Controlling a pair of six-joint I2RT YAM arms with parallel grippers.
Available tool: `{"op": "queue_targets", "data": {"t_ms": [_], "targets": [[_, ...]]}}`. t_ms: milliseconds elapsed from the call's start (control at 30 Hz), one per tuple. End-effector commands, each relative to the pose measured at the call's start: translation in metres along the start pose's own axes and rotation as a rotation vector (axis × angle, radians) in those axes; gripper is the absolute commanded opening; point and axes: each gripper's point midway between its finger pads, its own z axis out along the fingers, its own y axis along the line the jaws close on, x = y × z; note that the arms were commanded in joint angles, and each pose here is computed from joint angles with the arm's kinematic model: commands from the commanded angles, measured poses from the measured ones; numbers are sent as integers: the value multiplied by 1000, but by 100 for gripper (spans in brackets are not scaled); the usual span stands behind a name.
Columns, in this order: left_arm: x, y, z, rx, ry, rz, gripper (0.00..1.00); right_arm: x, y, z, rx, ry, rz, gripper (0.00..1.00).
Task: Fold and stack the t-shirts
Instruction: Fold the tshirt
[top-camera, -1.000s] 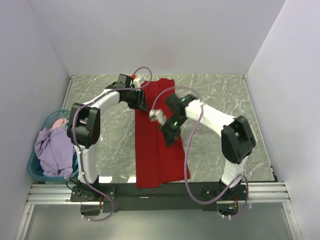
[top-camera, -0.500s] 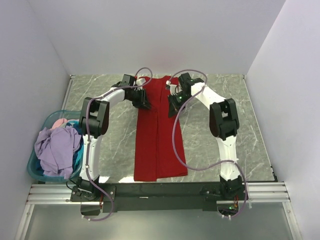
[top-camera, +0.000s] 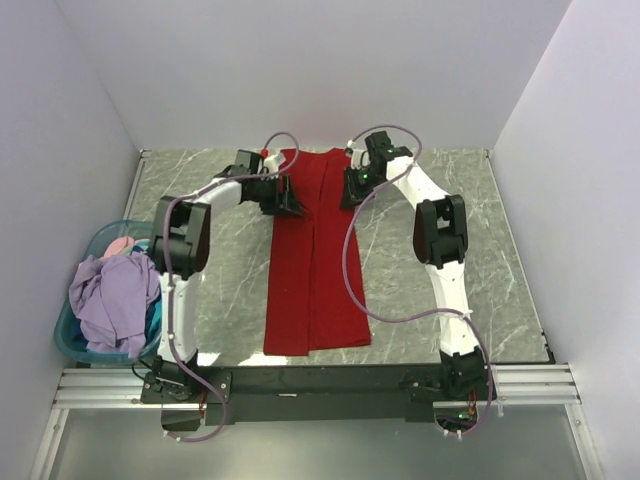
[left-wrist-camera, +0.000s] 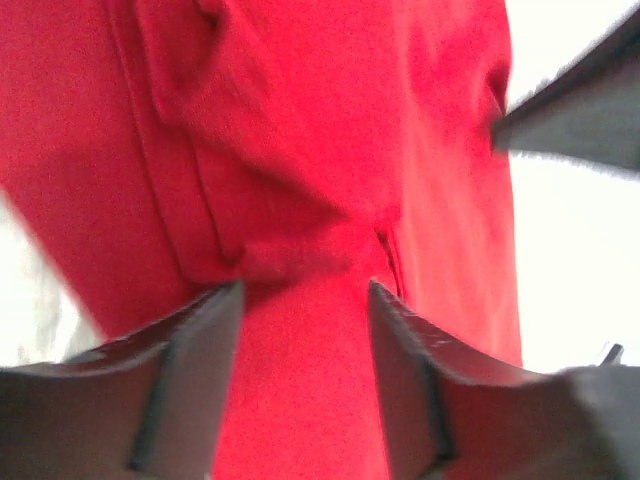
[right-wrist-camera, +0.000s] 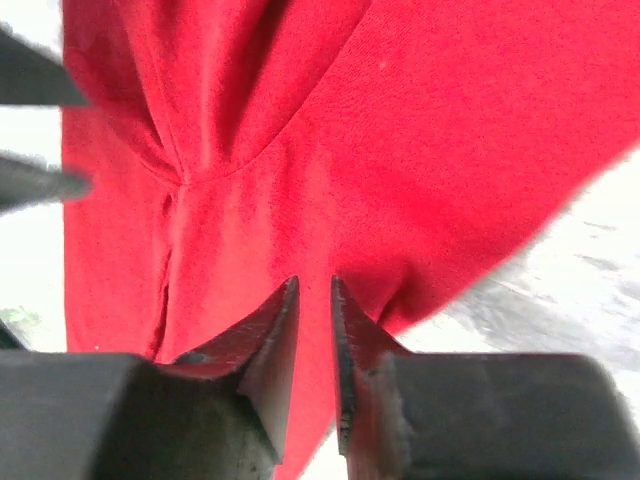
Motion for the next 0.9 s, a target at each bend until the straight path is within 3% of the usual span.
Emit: {"op": "queue_targets", "data": {"t_ms": [0,67,167,333,400,500,633,733,867], "targets": [[-38,-38,-58,32,-182,234,66,-41,13,-56,-32,-154,-26,27],[-38,-67,-95,58,-231,353,71,-52,15,-83,-35,-218,-30,39],[-24,-96,-134,79,-258,508,74,-64,3,-111,1,-280,-11,48],[42,-129,-159,86,-224,802,72,-71,-20,-108,70,-283,46,48],[69,-135,-158,102,-206,889,71,-72,-28,-100,87,-284,107,46],[144,-160,-147,172,-177,1109,71,-70,-38,-83,75,-279,161,45],[199,-194,-132,240,-223,1388,68,-71,-46,-65,57,-282,200,44],[237,-222,-116,319,-225,1527,60,-73,-50,-57,48,-291,213,43],[277,-245,-95,391,-184,1583,52,-75,-53,-48,38,-305,236,43]]}}
